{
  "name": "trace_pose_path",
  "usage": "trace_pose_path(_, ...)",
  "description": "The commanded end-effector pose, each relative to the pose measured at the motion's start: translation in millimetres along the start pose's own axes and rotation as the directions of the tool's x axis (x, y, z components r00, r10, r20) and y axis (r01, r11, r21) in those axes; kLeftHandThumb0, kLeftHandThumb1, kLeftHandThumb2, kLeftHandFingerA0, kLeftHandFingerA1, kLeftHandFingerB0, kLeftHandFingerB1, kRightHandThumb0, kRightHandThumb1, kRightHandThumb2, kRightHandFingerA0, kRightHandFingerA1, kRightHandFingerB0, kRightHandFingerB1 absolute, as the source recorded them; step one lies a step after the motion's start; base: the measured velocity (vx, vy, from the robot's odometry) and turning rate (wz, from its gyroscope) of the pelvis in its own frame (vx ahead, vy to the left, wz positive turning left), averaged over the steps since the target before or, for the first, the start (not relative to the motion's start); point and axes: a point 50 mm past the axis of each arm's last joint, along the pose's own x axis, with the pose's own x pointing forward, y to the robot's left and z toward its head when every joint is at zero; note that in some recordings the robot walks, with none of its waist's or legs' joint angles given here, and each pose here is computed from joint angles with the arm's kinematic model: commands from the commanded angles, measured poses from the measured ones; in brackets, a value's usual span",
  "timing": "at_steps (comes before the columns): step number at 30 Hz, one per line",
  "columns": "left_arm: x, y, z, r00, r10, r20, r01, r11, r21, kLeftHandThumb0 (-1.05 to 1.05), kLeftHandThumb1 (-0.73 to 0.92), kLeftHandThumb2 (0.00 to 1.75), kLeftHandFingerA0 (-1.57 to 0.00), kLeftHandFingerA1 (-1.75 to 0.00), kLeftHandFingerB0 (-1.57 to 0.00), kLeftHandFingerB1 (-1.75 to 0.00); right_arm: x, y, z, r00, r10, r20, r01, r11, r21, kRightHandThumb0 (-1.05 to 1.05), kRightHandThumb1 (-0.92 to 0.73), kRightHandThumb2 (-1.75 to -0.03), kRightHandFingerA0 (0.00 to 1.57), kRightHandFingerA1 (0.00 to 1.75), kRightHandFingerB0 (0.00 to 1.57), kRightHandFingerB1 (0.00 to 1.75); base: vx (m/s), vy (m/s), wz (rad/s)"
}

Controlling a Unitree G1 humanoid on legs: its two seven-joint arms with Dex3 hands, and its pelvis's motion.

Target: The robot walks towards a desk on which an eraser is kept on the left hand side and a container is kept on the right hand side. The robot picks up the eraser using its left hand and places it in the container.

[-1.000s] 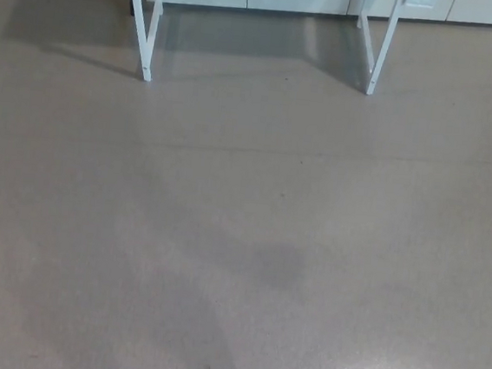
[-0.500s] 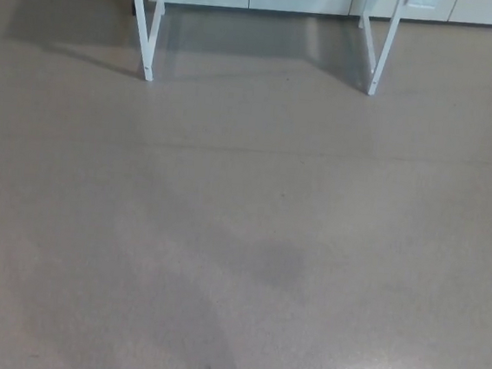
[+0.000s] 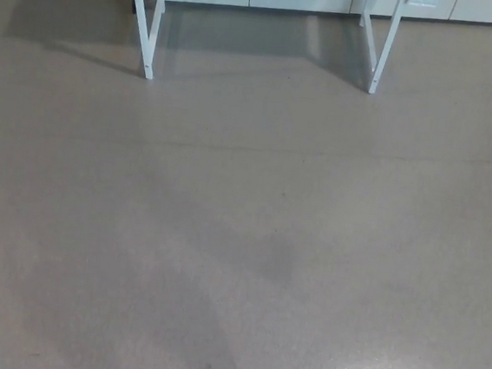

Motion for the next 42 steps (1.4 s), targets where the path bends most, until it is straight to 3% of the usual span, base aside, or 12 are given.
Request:
trace_pose_path(1,-3.2,9.7,-2.0,0.999,0.025,0.026,-0.027,0.997,0.069,-0.33,0.61,0.60,-0.49,-0.41,-0.36,-0.33,-2.3,-2.3,4.0,0.998,0.009,0.058,-0.006,0.999,-0.044,-0.25,-0.34,-0.58,0.54,0.68,0.38,0.53,0.03,0.022,0.08)
trace_pose_path(8,-4.5,20.1,-0.9,0.999,0.039,0.033,-0.043,0.990,0.136,-0.34,0.61,0.59,-0.50,-0.40,-0.36,-0.33,-0.7,-7.9,8.1,0.998,-0.025,0.052,0.028,0.998,-0.052,-0.26,-0.33,-0.58,0.60,0.65,0.37,0.51,0.01,-0.005,0.04)
trace_pose_path(9,-4.6,21.3,-0.9,0.999,0.042,0.032,-0.046,0.988,0.150,-0.34,0.61,0.58,-0.49,-0.40,-0.36,-0.33,-0.7,-9.0,8.4,0.998,-0.026,0.052,0.028,0.999,-0.047,-0.20,-0.37,-0.51,0.63,0.65,0.39,0.48,0.05,-0.128,0.10)
trace_pose_path(21,-5.8,25.6,-1.3,0.999,0.035,0.038,-0.042,0.981,0.190,-0.37,0.63,0.61,-0.51,-0.39,-0.35,-0.33,-5.2,-10.6,2.2,0.999,-0.011,0.052,0.013,0.999,-0.044,-0.23,-0.35,-0.57,0.56,0.65,0.36,0.51,0.10,-0.222,0.14)
trace_pose_path(31,-6.1,27.4,-6.3,0.999,0.052,0.003,-0.052,0.991,0.126,-0.35,0.62,0.60,-0.54,-0.45,-0.37,-0.33,-7.8,-11.6,-6.7,0.999,-0.007,0.031,0.008,0.999,-0.046,-0.20,-0.39,-0.51,0.61,0.67,0.41,0.49,0.20,0.218,-0.11)
trace_pose_path(33,-6.2,27.9,-6.2,0.999,0.042,0.002,-0.042,0.993,0.110,-0.34,0.63,0.62,-0.52,-0.45,-0.37,-0.33,-7.8,-11.5,-7.2,1.000,-0.004,0.029,0.005,0.999,-0.041,-0.27,-0.33,-0.59,0.59,0.68,0.38,0.53,0.22,0.247,0.06)
trace_pose_path(34,-6.0,28.3,-5.7,0.999,0.048,0.002,-0.047,0.987,0.152,-0.37,0.64,0.61,-0.53,-0.43,-0.36,-0.33,-7.6,-11.2,-6.7,1.000,-0.004,0.029,0.006,0.999,-0.044,-0.20,-0.39,-0.51,0.63,0.67,0.40,0.49,0.24,0.131,0.03)
trace_pose_path(37,-5.8,29.4,-4.8,0.999,0.049,0.004,-0.049,0.990,0.132,-0.35,0.62,0.60,-0.51,-0.42,-0.36,-0.32,-7.6,-10.5,-8.4,1.000,-0.002,0.025,0.003,0.999,-0.043,-0.20,-0.39,-0.51,0.63,0.64,0.38,0.47,0.19,0.077,0.04)
trace_pose_path(40,-6.1,29.8,-4.2,0.999,0.044,0.010,-0.045,0.989,0.143,-0.35,0.63,0.60,-0.51,-0.43,-0.36,-0.32,-7.9,-10.6,-9.4,1.000,0.001,0.028,0.000,0.999,-0.041,-0.27,-0.34,-0.59,0.58,0.67,0.36,0.52,0.20,0.000,0.07)
trace_pose_path(42,-5.5,29.6,-2.8,0.999,0.046,0.014,-0.047,0.988,0.147,-0.36,0.64,0.61,-0.52,-0.45,-0.36,-0.33,-7.0,-10.3,-9.5,1.000,-0.003,0.025,0.004,0.999,-0.040,-0.19,-0.38,-0.51,0.64,0.63,0.39,0.47,0.21,-0.094,0.04)
